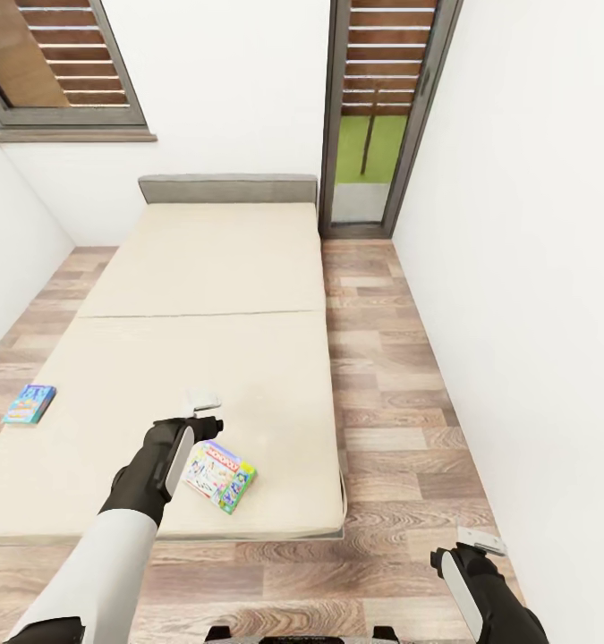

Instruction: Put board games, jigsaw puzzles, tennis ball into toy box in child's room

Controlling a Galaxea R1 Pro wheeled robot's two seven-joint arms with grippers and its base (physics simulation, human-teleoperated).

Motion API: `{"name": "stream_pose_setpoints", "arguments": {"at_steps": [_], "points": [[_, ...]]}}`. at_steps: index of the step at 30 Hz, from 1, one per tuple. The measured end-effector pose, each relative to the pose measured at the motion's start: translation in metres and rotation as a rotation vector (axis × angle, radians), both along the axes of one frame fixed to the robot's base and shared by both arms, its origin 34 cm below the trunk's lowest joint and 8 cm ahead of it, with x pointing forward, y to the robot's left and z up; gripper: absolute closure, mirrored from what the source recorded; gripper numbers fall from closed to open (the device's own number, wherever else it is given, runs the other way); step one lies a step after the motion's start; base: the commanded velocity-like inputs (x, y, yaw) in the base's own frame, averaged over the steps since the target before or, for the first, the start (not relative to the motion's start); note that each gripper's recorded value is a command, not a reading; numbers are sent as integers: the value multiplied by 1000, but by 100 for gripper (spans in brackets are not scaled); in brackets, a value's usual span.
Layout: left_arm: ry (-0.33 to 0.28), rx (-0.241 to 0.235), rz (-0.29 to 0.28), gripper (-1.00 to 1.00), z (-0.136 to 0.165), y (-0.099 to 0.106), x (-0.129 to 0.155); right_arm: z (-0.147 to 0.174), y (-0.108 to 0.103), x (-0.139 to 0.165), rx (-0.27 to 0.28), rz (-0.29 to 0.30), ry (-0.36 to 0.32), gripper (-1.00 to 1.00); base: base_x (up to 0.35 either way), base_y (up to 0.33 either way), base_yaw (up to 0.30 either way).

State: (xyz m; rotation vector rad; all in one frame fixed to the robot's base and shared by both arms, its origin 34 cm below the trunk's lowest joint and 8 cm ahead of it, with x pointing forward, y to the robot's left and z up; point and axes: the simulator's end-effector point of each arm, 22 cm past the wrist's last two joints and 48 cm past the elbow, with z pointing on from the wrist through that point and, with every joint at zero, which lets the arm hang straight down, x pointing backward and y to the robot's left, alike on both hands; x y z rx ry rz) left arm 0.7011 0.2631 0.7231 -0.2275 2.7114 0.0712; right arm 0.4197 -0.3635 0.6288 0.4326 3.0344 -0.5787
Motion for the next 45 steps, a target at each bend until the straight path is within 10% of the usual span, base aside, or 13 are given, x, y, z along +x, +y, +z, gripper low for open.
{"name": "stream_pose_setpoints", "arguments": {"at_steps": [45], "points": [[-15, 18, 11, -100, -34, 5, -4, -22, 0, -28, 0, 0, 74, -100, 0, 0, 0]]}}
